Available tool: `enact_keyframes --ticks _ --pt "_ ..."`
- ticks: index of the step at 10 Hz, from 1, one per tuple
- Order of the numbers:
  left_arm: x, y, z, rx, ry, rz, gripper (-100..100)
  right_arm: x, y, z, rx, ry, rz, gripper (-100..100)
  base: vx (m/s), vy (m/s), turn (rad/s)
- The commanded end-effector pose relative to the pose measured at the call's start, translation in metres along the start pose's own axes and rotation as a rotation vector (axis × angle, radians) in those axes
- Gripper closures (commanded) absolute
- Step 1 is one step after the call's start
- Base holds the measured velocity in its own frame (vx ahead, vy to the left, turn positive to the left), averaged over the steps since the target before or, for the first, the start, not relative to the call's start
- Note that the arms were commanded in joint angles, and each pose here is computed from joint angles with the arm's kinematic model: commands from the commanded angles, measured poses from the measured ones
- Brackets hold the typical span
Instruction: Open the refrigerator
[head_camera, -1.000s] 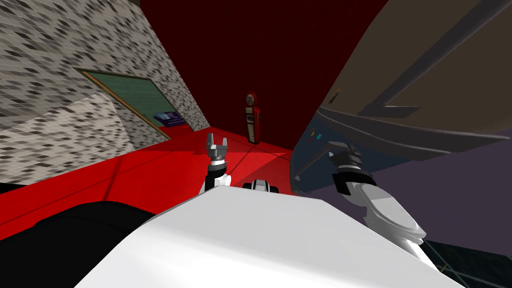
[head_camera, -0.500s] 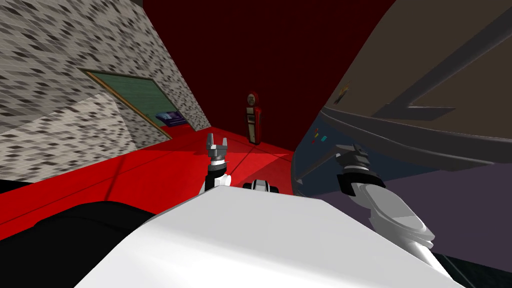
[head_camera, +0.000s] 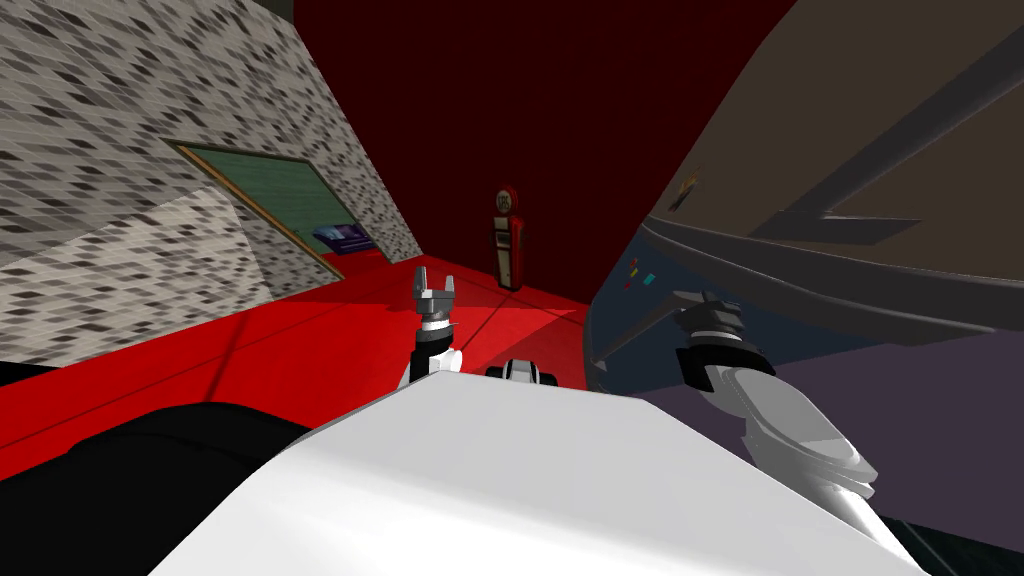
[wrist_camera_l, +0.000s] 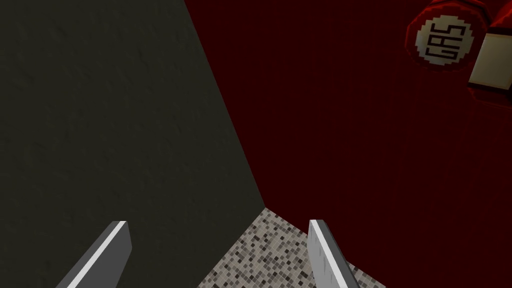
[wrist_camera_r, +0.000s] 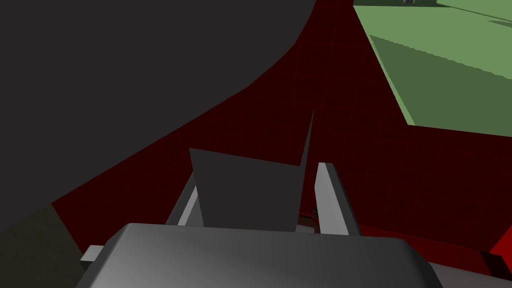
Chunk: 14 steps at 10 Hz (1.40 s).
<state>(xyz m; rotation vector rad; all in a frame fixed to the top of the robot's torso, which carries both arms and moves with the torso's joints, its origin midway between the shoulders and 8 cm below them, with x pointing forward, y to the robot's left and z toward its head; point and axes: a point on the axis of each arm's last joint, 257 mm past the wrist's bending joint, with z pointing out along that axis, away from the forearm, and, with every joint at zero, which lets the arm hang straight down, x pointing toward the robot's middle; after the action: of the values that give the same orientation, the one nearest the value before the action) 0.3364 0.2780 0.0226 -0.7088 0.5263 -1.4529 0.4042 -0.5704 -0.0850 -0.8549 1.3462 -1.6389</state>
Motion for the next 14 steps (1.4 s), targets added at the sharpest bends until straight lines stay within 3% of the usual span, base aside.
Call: enact_keyframes --ticks 1,2,3,4,5,6,7,8,9,11,13,14 --pt "0.000 0.000 0.000 0.000 0.000 0.000 0 0.024 -0.001 -0.001 0.001 0.053 -0.009 100 0.171 0.213 -0.044" --pt "0.000 0.000 0.000 0.000 0.000 0.000 0 0.024 -0.001 -0.001 0.001 0.053 -0.009 100 0.188 0.253 -0.025" --pt "0.000 0.000 0.000 0.000 0.000 0.000 0 0.040 -0.001 -0.001 0.000 0.086 -0.016 100 0.230 0.254 -0.044" --pt "0.000 0.000 0.000 0.000 0.000 0.000 0 0.040 -0.001 -0.001 0.000 0.086 -0.016 100 0.197 0.250 -0.039" --pt "0.000 0.000 0.000 0.000 0.000 0.000 0 0.057 -0.002 -0.002 0.000 0.120 -0.023 100 0.201 0.272 -0.019" --pt "0.000 0.000 0.000 0.000 0.000 0.000 0 0.057 -0.002 -0.002 0.000 0.120 -0.023 100 0.191 0.240 -0.032" --pt "0.000 0.000 0.000 0.000 0.000 0.000 0 0.073 -0.002 -0.003 -0.001 0.154 -0.029 100 0.208 0.225 -0.030" --pt "0.000 0.000 0.000 0.000 0.000 0.000 0 0.073 -0.002 -0.003 -0.001 0.154 -0.029 100 0.168 0.222 -0.025" --pt "0.000 0.000 0.000 0.000 0.000 0.000 0 0.089 -0.003 -0.005 -0.001 0.189 -0.035 100 0.158 0.239 -0.028" --pt "0.000 0.000 0.000 0.000 0.000 0.000 0 0.089 -0.003 -0.005 -0.001 0.189 -0.035 100 0.158 0.195 -0.008" --pt "0.000 0.000 0.000 0.000 0.000 0.000 0 0.121 -0.005 -0.009 -0.002 0.257 -0.047 100 0.208 0.248 -0.035" --pt "0.000 0.000 0.000 0.000 0.000 0.000 0 0.121 -0.005 -0.009 -0.002 0.257 -0.047 100 0.226 0.241 -0.032"
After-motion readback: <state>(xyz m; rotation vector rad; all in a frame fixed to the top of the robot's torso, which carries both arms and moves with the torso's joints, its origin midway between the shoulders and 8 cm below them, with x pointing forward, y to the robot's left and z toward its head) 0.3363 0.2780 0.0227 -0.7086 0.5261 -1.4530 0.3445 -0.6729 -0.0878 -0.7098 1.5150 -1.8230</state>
